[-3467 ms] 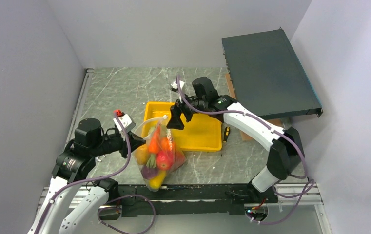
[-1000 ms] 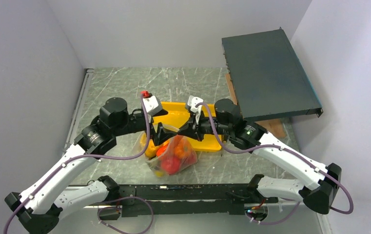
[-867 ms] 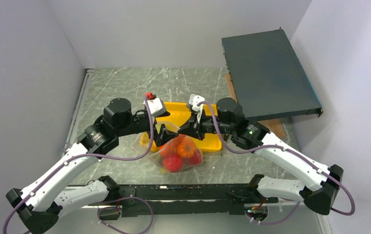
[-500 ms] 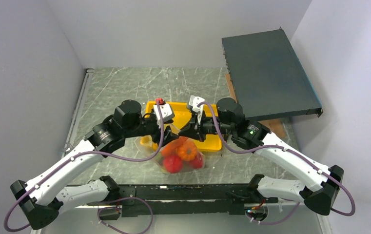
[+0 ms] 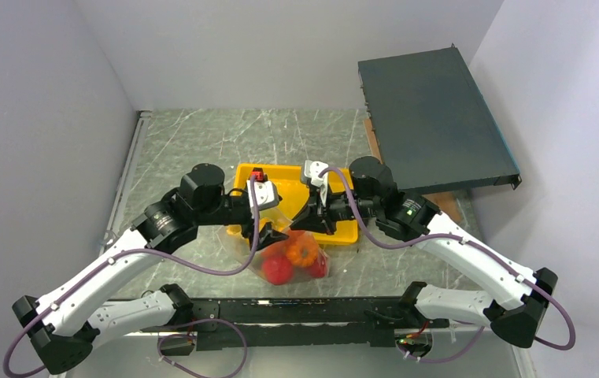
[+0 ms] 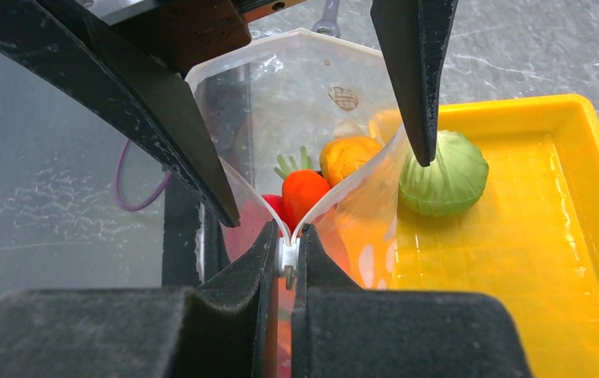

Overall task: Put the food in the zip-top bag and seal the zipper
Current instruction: Adjust the zipper food storage bag at the center of the board.

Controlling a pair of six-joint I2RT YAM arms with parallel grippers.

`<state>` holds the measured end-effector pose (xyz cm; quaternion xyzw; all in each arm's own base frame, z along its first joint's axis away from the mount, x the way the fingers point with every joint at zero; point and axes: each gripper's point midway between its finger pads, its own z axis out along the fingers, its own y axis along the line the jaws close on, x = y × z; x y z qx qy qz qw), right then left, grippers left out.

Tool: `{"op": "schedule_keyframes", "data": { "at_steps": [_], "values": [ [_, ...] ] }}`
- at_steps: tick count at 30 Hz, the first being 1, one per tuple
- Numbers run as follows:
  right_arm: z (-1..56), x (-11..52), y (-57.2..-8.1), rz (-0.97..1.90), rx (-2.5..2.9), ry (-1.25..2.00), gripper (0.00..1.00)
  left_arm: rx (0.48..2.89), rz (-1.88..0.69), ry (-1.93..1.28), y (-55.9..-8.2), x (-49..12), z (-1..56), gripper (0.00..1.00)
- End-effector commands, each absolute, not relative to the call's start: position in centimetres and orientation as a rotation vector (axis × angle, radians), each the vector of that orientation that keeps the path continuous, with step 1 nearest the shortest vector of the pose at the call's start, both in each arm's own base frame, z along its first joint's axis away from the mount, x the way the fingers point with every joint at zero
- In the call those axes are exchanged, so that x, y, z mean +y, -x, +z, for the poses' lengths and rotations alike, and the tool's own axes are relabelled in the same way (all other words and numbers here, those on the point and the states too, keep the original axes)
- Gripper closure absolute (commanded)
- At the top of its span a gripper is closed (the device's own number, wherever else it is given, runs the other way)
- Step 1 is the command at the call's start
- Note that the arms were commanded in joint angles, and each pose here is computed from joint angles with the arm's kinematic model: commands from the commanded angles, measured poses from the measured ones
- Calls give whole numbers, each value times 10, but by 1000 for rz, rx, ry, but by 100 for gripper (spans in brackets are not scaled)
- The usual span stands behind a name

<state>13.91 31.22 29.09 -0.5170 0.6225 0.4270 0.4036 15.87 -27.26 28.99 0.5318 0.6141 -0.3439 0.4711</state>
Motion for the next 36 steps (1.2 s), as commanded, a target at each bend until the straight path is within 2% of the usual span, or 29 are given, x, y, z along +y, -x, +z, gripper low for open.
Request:
{"op": "schedule_keyframes", "data": {
  "at_steps": [1, 6, 9, 12, 19, 21, 23, 26, 27, 30, 33, 36],
  "values": [
    [324, 317, -131, 1122, 1445, 1330, 100, 1309, -908, -1349, -141, -279, 328, 0],
    [325, 315, -132, 1111, 1446, 1330, 100, 1294, -972, -1409, -132, -284, 324, 4],
    [326, 315, -130, 1115, 1441, 1336, 100, 1343, -1010, -1467, -129, -287, 309, 12],
    [327, 314, -129, 1114, 1440, 1340, 100, 1395, -997, -1485, -132, -287, 298, 28],
    [327, 311, -130, 1096, 1444, 1337, 100, 1450, -949, -1460, -138, -281, 288, 57],
    [328, 311, -129, 1097, 1446, 1335, 100, 1487, -929, -1443, -141, -279, 283, 69],
    [327, 311, -129, 1104, 1454, 1331, 100, 1528, -914, -1417, -145, -277, 279, 88],
    [324, 313, -133, 1106, 1474, 1294, 100, 1582, -913, -1374, -147, -276, 276, 98],
    [321, 313, -135, 1098, 1490, 1273, 96, 1593, -911, -1358, -148, -276, 276, 100],
    [320, 310, -145, 1073, 1523, 1177, 65, 1602, -907, -1312, -149, -273, 277, 100],
    [319, 306, -148, 1075, 1525, 1092, 49, 1585, -925, -1278, -144, -270, 279, 100],
    [317, 305, -144, 1098, 1506, 1085, 39, 1567, -934, -1260, -140, -267, 280, 100]
  ]
}}
